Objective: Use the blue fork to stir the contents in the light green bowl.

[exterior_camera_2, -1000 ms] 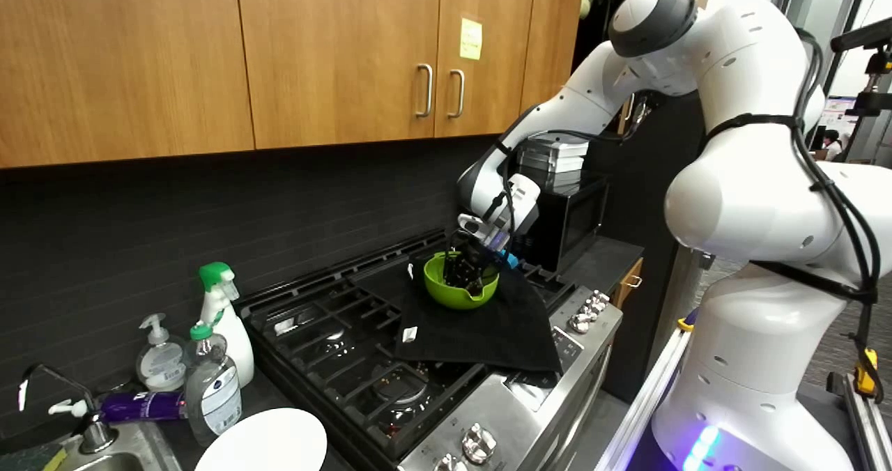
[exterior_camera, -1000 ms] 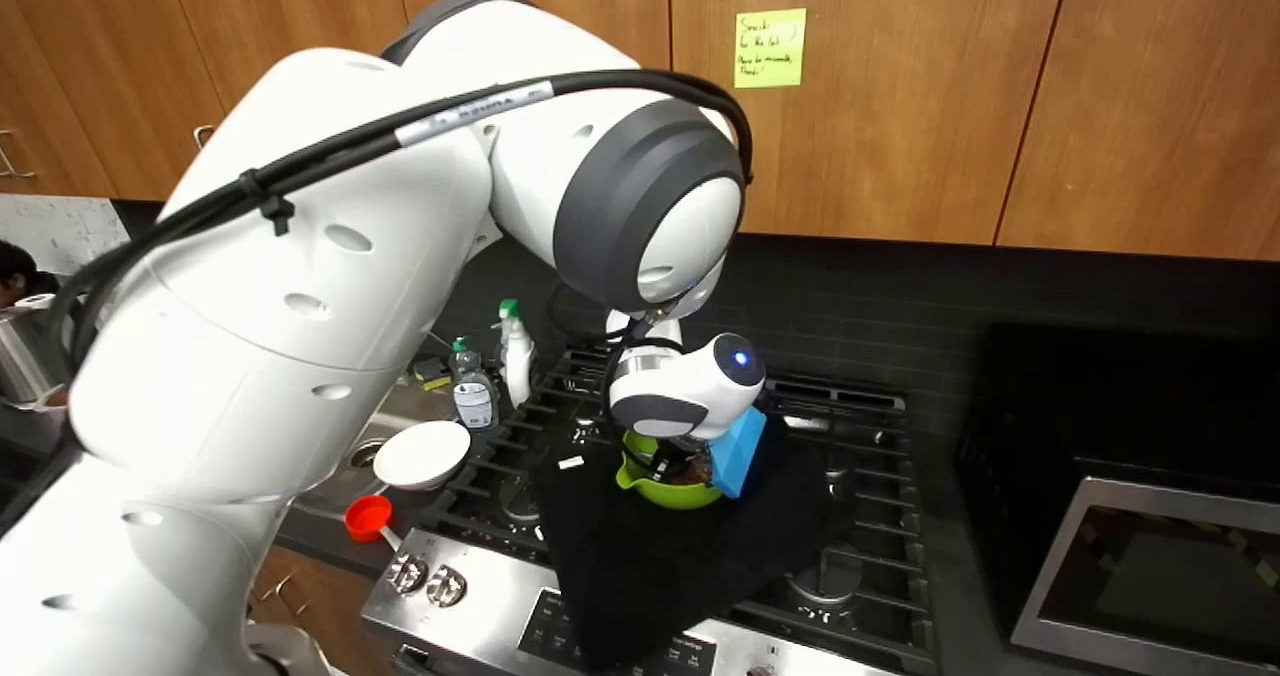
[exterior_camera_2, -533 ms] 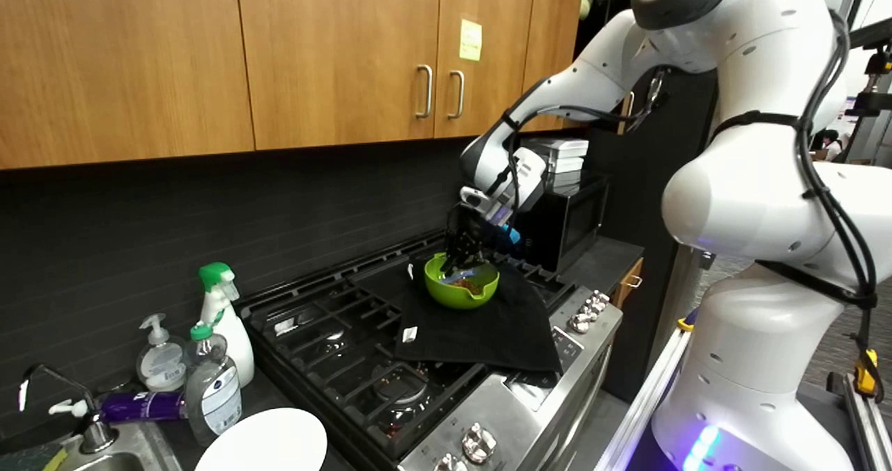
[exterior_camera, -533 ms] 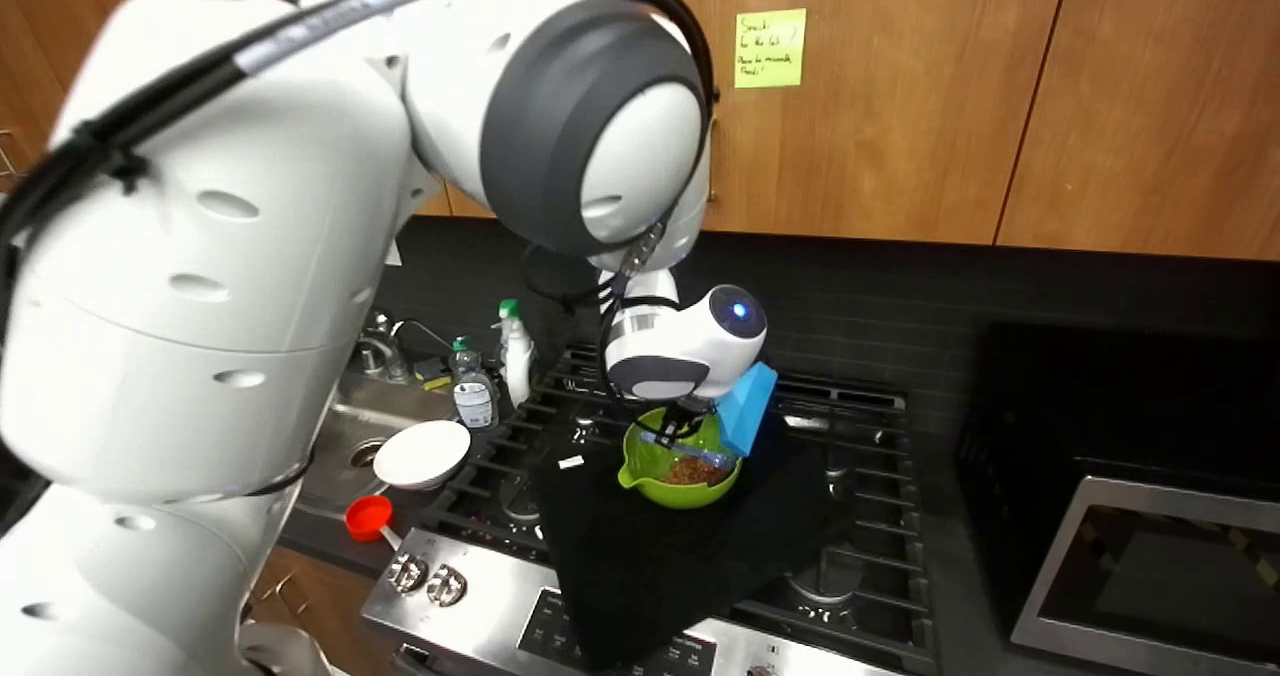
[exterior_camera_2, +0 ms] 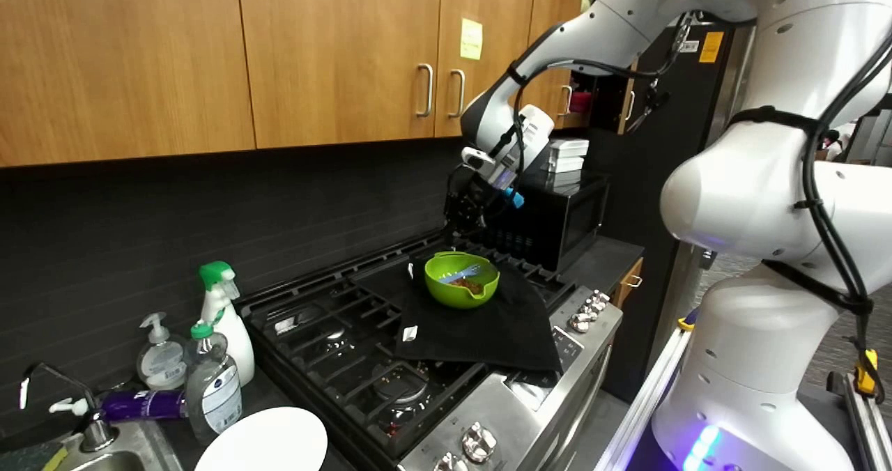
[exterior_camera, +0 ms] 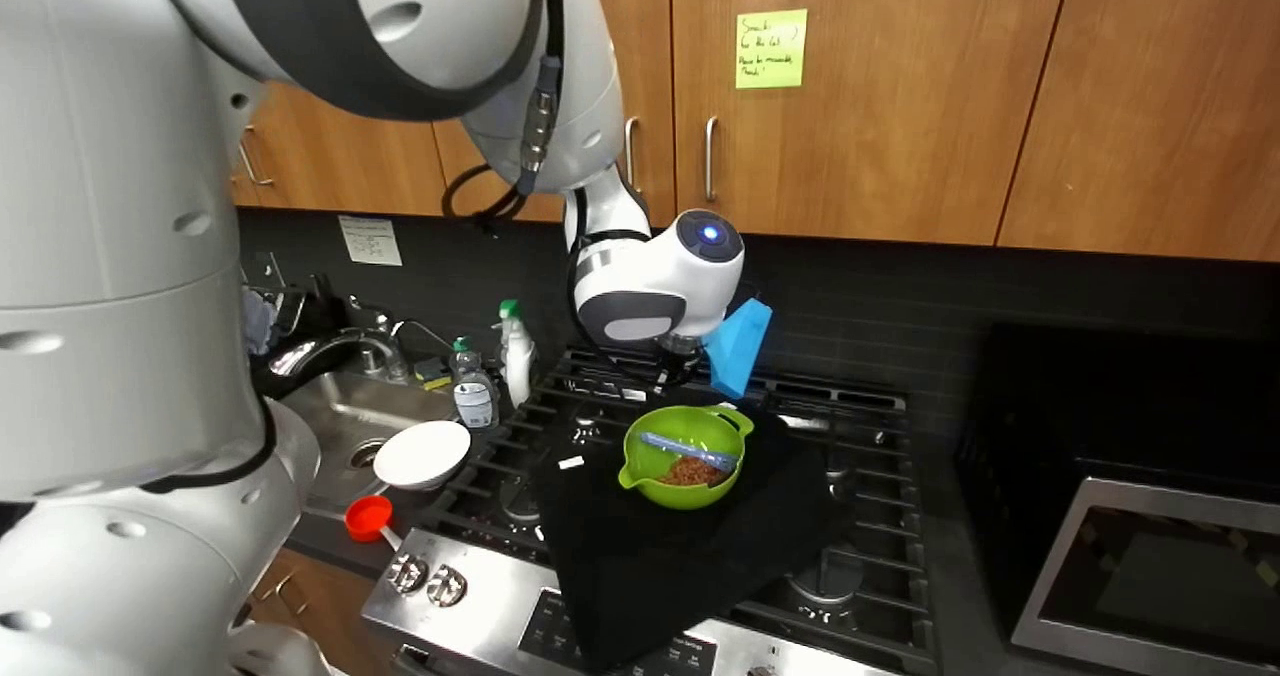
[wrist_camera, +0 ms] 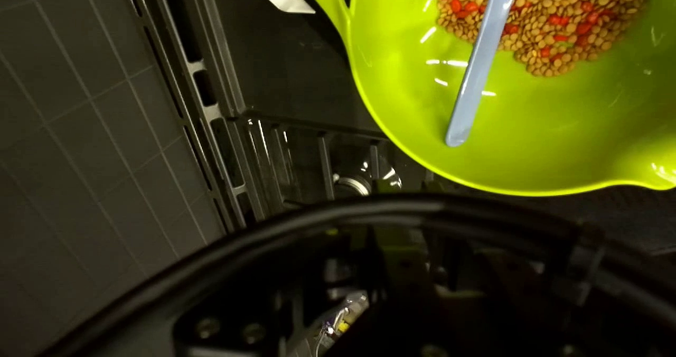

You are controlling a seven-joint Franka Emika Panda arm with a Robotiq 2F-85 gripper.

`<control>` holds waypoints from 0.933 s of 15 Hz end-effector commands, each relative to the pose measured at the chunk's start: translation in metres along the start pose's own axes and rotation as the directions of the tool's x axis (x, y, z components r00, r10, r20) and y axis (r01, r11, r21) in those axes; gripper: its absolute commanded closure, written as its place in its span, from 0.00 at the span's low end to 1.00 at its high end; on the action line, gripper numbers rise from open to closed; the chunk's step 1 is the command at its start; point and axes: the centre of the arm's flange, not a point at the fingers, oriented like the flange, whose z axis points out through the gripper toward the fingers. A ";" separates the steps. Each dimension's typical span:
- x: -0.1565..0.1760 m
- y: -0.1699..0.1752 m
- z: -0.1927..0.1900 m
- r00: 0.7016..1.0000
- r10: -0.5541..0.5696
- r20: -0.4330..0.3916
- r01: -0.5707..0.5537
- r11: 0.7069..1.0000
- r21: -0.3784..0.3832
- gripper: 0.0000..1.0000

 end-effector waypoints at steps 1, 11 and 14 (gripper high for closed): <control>0.002 -0.001 -0.003 1.000 -0.003 0.005 0.003 1.000 0.001 0.76; -0.005 -0.014 0.004 1.000 0.015 0.000 -0.015 0.999 0.031 0.29; -0.005 -0.014 0.005 1.000 0.017 -0.002 -0.017 0.999 0.031 0.11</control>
